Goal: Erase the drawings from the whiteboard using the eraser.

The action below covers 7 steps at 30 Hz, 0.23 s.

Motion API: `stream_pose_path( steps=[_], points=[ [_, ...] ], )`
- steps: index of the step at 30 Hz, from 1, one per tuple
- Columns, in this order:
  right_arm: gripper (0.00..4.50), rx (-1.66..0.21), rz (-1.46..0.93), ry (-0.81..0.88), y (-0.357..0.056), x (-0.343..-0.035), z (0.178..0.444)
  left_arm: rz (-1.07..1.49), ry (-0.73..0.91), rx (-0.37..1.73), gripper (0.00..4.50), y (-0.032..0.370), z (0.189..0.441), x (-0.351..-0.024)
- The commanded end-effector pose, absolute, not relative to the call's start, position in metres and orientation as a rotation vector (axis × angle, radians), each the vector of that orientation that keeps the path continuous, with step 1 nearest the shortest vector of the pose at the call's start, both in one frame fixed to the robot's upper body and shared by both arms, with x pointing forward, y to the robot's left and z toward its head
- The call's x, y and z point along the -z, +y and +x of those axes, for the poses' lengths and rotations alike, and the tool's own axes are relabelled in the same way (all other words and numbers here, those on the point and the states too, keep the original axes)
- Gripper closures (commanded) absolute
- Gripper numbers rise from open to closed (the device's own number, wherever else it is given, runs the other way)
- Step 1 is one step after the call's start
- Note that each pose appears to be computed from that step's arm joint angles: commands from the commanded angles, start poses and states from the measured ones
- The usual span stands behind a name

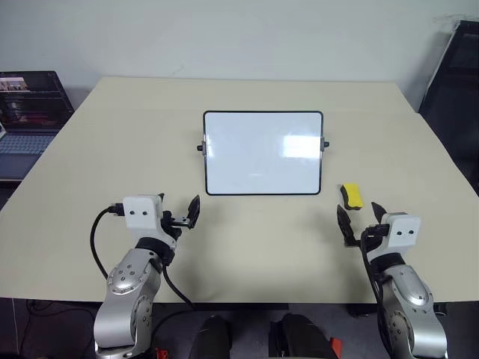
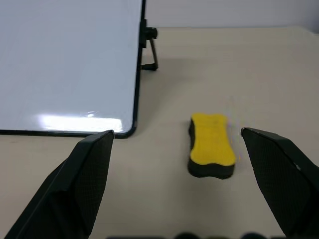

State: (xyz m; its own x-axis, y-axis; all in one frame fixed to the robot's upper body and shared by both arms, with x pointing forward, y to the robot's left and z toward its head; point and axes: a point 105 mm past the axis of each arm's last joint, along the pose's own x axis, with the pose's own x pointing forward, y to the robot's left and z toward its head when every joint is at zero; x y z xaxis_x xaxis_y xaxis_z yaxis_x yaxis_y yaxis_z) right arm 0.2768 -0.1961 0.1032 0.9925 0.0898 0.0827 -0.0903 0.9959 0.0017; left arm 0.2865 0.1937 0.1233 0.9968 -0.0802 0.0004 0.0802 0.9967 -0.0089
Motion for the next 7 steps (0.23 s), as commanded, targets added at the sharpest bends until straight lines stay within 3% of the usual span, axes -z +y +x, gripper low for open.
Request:
stream_pose_path(
  steps=[1, 7],
  points=[
    [0.03, -0.107, -0.014, -0.174, -0.1923, -0.1246, 0.2738, 0.030, -0.052, 0.067, 0.00, 0.1951, 0.2838, -0.1320],
    [0.03, -0.150, -0.072, -0.175, -0.1885, -0.1333, 0.2715, 0.040, -0.028, 0.029, 0.00, 0.1961, 0.2815, -0.1221]
  ],
)
